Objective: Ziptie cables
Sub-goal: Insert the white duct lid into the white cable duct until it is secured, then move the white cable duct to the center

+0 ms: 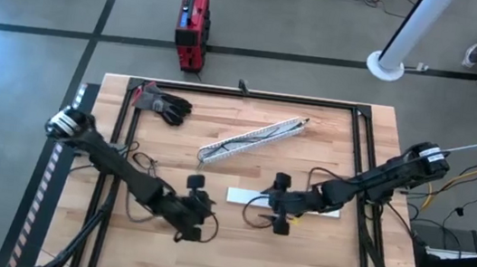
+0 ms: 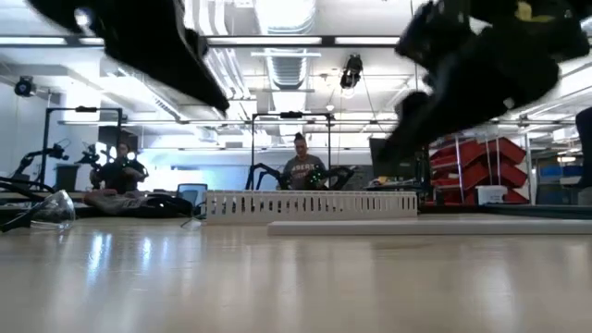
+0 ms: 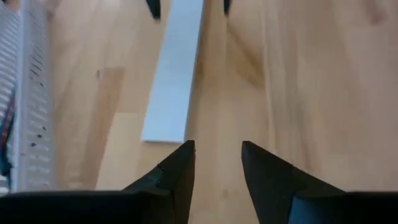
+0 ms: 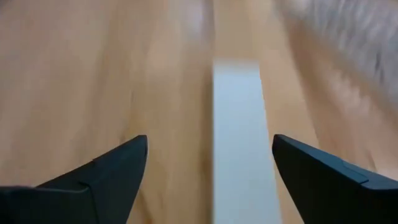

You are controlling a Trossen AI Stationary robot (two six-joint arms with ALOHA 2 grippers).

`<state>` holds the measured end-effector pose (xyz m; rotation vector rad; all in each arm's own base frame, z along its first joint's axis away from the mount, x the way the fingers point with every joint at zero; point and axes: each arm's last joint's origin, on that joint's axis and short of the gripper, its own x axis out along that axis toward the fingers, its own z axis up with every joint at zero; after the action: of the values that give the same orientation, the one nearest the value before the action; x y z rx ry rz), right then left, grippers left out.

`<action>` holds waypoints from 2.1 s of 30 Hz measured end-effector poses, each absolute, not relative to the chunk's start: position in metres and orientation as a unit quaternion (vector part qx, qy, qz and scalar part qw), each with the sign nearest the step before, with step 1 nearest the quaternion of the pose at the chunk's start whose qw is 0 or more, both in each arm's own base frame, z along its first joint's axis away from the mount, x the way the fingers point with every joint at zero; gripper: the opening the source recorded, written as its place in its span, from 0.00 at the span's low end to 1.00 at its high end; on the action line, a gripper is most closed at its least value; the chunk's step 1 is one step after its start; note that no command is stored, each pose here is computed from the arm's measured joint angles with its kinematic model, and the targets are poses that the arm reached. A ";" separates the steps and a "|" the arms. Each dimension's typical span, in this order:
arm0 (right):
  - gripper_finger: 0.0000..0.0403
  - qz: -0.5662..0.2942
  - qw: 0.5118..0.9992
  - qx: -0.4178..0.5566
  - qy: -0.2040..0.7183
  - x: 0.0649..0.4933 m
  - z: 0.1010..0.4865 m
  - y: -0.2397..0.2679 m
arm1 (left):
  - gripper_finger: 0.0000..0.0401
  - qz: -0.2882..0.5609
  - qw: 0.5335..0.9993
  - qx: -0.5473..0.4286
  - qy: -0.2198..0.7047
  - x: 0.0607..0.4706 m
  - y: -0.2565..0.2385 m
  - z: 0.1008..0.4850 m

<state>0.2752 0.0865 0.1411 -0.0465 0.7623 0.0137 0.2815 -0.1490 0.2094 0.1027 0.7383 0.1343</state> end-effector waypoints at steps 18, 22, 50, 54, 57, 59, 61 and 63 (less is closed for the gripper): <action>0.80 -0.016 0.975 -0.002 0.223 0.274 0.092 0.055 | 0.27 0.130 0.977 0.011 0.169 0.232 -0.119 0.198; 0.80 -0.010 0.975 -0.023 0.220 0.274 0.067 0.055 | 0.27 0.131 0.980 0.003 0.147 0.229 -0.117 0.192; 0.66 0.027 0.960 -0.050 0.275 0.292 0.033 0.046 | 0.26 0.170 0.979 -0.026 0.111 0.242 -0.114 0.197; 0.65 0.043 0.955 -0.022 0.292 0.299 0.032 0.041 | 0.27 0.186 0.976 -0.020 0.115 0.251 -0.114 0.183; 0.63 0.044 0.954 -0.022 0.295 0.299 0.032 0.040 | 0.28 0.202 0.973 -0.022 0.112 0.261 -0.112 0.172; 0.61 0.047 0.954 -0.026 0.294 0.299 0.032 0.040 | 0.28 0.222 0.969 -0.022 0.106 0.268 -0.111 0.168; 0.60 0.048 0.954 -0.027 0.294 0.299 0.032 0.040 | 0.28 0.242 0.964 -0.017 0.106 0.274 -0.110 0.165; 0.58 0.047 0.954 -0.023 0.295 0.299 0.032 0.040 | 0.27 0.257 0.961 -0.015 0.105 0.281 -0.108 0.164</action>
<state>0.2989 0.0395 0.0316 -0.0469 0.5993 0.0947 0.2808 -0.1084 0.1635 -0.0313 0.2137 0.5202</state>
